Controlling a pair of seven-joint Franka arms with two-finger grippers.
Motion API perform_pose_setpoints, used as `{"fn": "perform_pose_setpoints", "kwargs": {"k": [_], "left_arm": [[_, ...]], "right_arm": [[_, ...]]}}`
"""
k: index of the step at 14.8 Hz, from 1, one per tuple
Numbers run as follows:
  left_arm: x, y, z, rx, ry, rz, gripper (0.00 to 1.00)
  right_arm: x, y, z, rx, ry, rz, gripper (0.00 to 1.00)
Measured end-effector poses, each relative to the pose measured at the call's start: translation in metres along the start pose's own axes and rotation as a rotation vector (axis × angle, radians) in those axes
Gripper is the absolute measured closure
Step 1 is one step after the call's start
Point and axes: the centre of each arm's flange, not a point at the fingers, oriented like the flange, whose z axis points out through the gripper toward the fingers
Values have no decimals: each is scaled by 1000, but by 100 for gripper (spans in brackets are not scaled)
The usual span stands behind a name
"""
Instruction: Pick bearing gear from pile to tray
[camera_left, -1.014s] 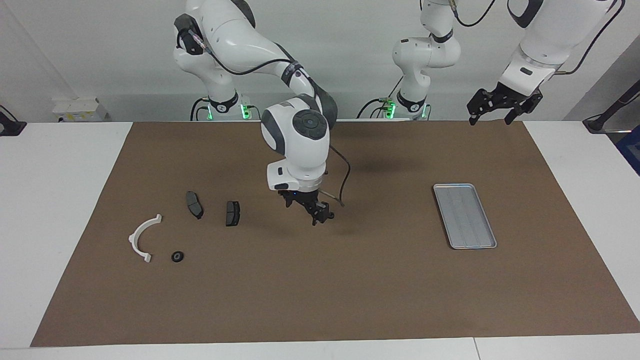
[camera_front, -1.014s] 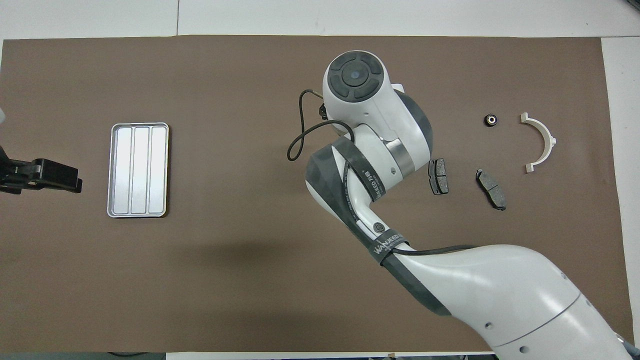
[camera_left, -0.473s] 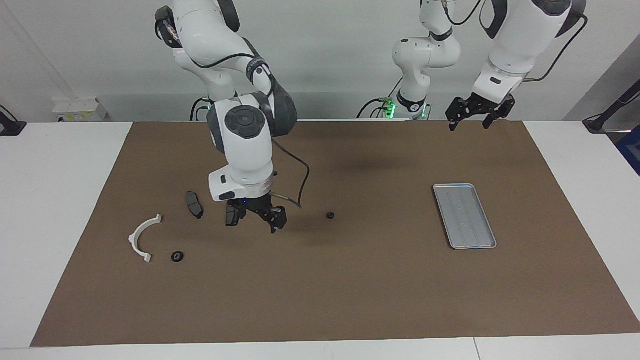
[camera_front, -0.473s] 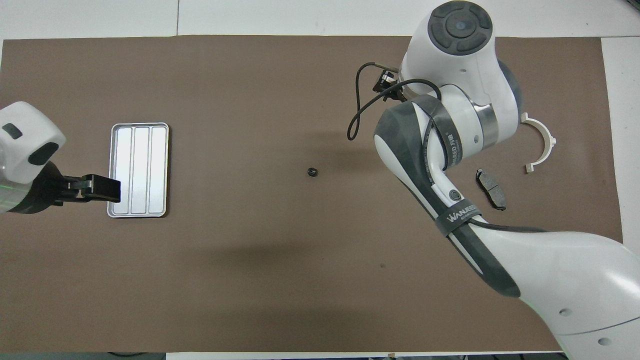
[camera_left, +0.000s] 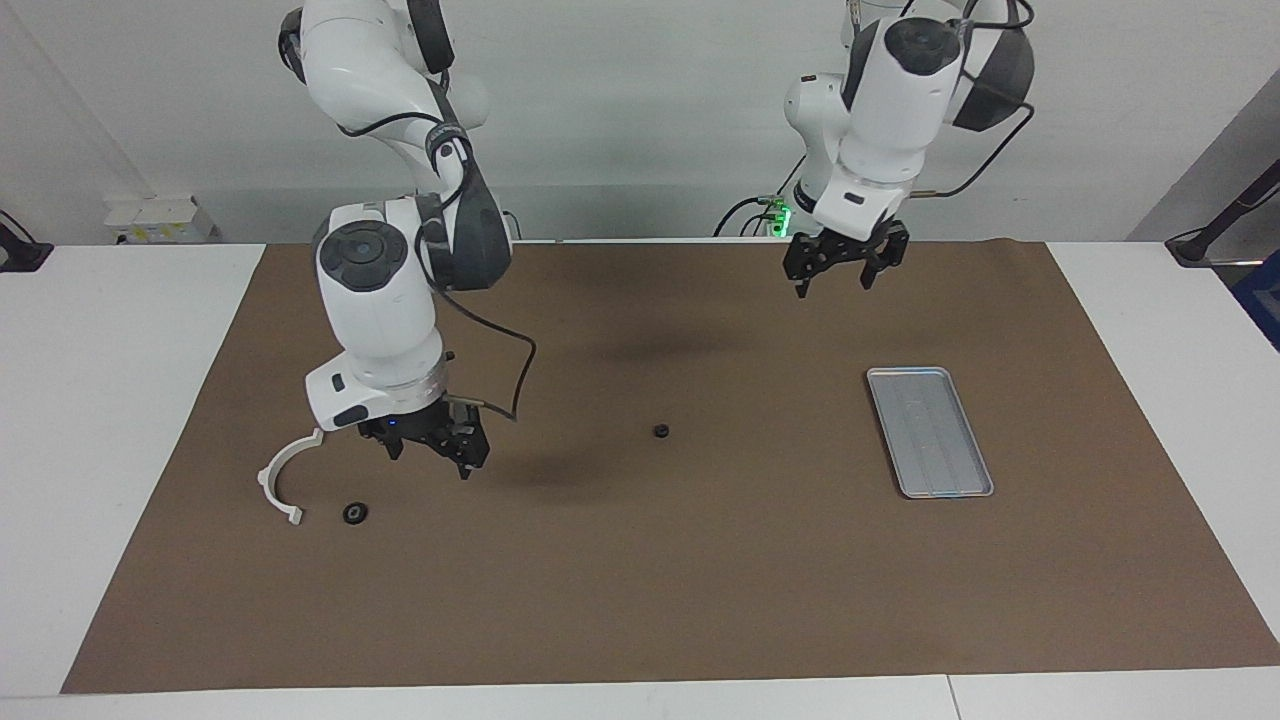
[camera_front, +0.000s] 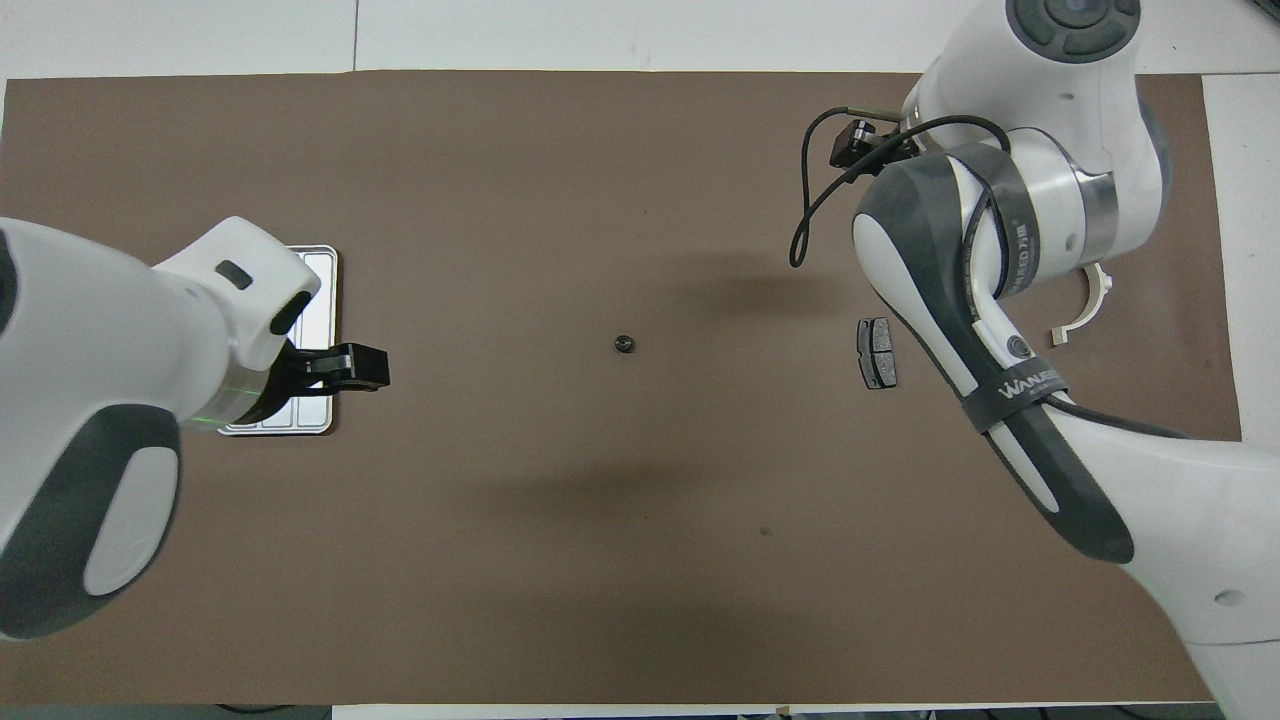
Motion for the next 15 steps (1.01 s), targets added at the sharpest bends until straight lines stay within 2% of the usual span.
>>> {"fn": "perform_pose_setpoints", "kwargs": {"k": [3, 8, 12, 15], "left_arm": [[10, 54, 45, -32, 10, -15, 0], [16, 98, 96, -46, -5, -36, 0], [27, 147, 126, -28, 0, -71, 0], [40, 163, 140, -30, 1, -78, 0]], "right_arm": [[9, 22, 3, -4, -4, -43, 0], [24, 60, 7, 1, -12, -108, 0], [35, 98, 15, -3, -22, -150, 0], [42, 124, 26, 0, -10, -144, 0]]}}
